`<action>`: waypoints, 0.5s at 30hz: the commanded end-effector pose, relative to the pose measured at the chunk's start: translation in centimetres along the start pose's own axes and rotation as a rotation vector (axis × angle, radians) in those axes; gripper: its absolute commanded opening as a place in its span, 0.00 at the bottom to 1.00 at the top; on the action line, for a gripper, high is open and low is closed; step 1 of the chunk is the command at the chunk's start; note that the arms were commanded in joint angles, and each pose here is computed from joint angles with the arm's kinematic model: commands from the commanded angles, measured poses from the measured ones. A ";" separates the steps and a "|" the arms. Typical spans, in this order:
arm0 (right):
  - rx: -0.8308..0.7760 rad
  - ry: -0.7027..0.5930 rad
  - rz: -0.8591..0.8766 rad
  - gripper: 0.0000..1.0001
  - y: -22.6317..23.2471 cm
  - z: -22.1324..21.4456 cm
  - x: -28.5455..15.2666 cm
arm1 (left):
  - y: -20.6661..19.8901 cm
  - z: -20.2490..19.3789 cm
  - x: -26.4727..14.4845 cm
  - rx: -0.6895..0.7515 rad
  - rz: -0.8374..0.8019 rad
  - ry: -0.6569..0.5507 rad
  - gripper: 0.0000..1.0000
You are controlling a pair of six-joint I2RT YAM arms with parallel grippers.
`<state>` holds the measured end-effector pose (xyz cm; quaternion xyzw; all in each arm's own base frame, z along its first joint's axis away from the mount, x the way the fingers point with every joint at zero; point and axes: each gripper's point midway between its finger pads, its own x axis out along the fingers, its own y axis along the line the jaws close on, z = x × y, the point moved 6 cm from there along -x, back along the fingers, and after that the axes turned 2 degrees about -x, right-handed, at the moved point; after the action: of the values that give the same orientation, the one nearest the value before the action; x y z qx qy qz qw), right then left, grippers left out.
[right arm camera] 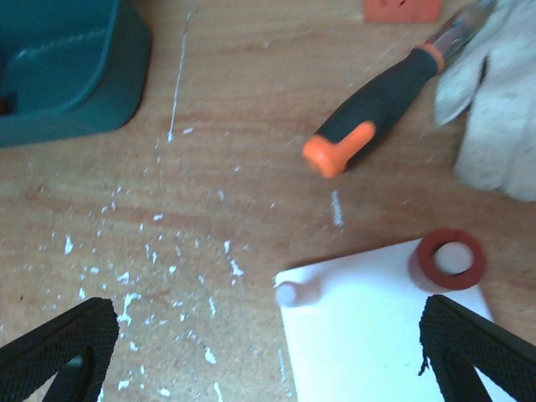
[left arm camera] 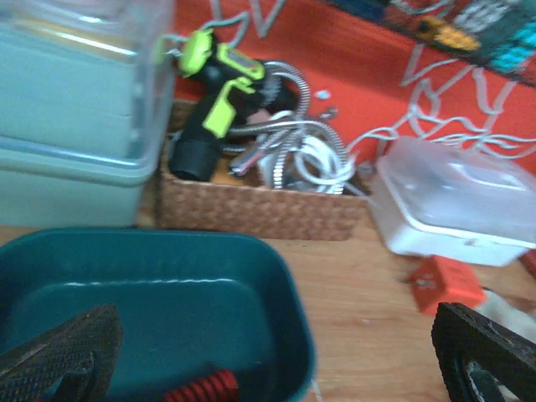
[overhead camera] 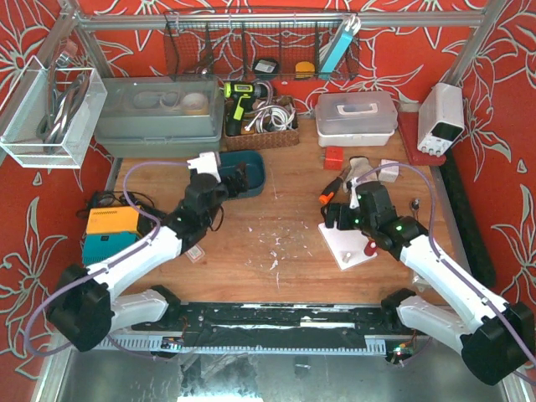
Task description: Install the large spring
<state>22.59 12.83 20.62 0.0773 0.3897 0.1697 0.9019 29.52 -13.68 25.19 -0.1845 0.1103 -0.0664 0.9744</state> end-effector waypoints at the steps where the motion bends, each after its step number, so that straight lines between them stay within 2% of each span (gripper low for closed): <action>1: -0.015 -0.004 0.091 0.99 1.7 -0.6 0.4 | 2.7 -1.6 1.6 -0.001 0.132 0.190 1.00; 4: -0.073 0.009 0.102 0.99 2.3 -0.5 0.2 | 1.1 -1.3 2.1 0.141 0.026 0.253 0.99; 7: -0.112 0.035 0.079 0.99 2.0 -0.8 -0.1 | 0.6 -0.4 2.5 0.237 0.020 0.297 0.96; 9: -0.116 0.043 0.086 0.99 2.0 -1.0 -0.4 | 0.4 0.5 2.6 0.260 0.024 0.301 0.92; 15: -0.071 0.008 0.070 0.99 1.8 -0.6 -1.7 | -1.1 2.1 2.3 0.296 -0.091 0.310 0.89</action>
<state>21.02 14.19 19.90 0.0511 0.4017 0.2164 0.8884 32.61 -13.97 26.17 -0.0646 0.2309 -0.1112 0.9644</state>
